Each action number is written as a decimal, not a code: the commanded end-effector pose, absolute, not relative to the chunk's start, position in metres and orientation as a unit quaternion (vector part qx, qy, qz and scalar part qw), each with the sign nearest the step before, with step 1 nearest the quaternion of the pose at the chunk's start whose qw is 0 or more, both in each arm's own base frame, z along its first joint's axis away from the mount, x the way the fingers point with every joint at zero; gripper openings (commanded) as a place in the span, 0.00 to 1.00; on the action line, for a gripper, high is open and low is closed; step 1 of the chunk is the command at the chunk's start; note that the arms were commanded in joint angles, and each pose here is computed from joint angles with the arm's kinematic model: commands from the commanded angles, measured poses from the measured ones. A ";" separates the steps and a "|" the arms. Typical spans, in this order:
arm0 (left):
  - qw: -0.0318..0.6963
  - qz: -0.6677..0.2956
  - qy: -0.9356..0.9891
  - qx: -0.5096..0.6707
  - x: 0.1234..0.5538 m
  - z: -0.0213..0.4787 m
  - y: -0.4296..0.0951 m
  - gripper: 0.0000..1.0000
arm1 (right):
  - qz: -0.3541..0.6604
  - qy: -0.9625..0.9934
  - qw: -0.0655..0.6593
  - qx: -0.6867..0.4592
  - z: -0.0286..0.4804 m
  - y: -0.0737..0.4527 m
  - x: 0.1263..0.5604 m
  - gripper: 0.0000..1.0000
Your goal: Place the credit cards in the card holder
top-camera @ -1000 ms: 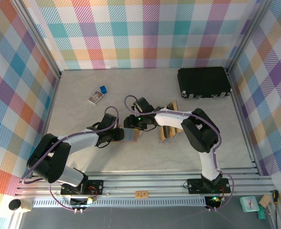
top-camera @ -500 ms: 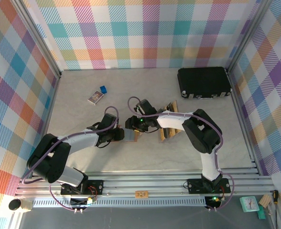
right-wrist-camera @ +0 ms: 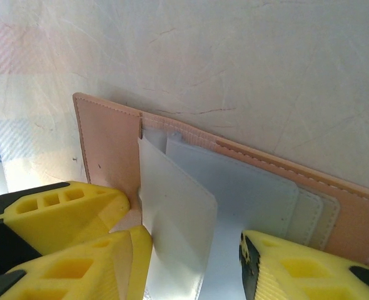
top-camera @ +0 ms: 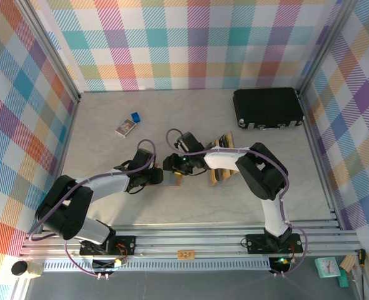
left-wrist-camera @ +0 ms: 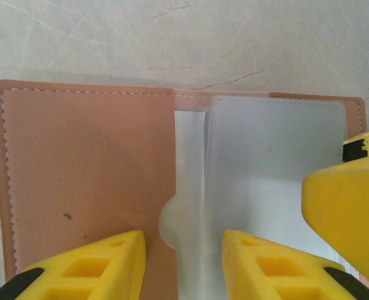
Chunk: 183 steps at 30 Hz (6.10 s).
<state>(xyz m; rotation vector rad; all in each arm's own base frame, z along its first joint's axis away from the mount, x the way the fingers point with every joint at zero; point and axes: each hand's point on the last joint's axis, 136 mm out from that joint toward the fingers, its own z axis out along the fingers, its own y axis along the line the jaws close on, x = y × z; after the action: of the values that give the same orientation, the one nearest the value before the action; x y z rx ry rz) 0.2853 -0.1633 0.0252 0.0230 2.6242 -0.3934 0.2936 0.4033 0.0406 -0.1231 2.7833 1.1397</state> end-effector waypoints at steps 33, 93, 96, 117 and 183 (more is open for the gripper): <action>0.357 -0.151 0.921 -0.040 0.279 0.121 -0.135 1.00 | 0.457 0.886 0.058 -0.060 0.099 0.446 0.288 0.50; 0.277 -0.157 0.946 -0.060 0.296 0.069 -0.155 1.00 | 0.179 0.970 0.120 -0.112 0.049 0.332 0.300 0.12; 0.275 -0.162 0.946 -0.059 0.297 0.068 -0.159 1.00 | 0.172 0.971 0.126 -0.107 0.050 0.321 0.304 0.03; 0.273 -0.179 0.944 -0.056 0.298 0.067 -0.171 1.00 | 0.200 0.956 0.164 -0.135 0.117 0.297 0.308 0.43; 0.282 -0.198 0.937 -0.055 0.298 0.083 -0.178 1.00 | 0.083 0.966 0.221 -0.108 0.142 0.211 0.316 0.39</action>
<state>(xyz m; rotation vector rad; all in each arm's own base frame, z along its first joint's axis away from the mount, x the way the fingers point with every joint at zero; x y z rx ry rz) 0.2982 -0.1737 0.0746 -0.1589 2.5245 -0.5102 0.3125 0.2210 0.1445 -0.2324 2.6167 0.3658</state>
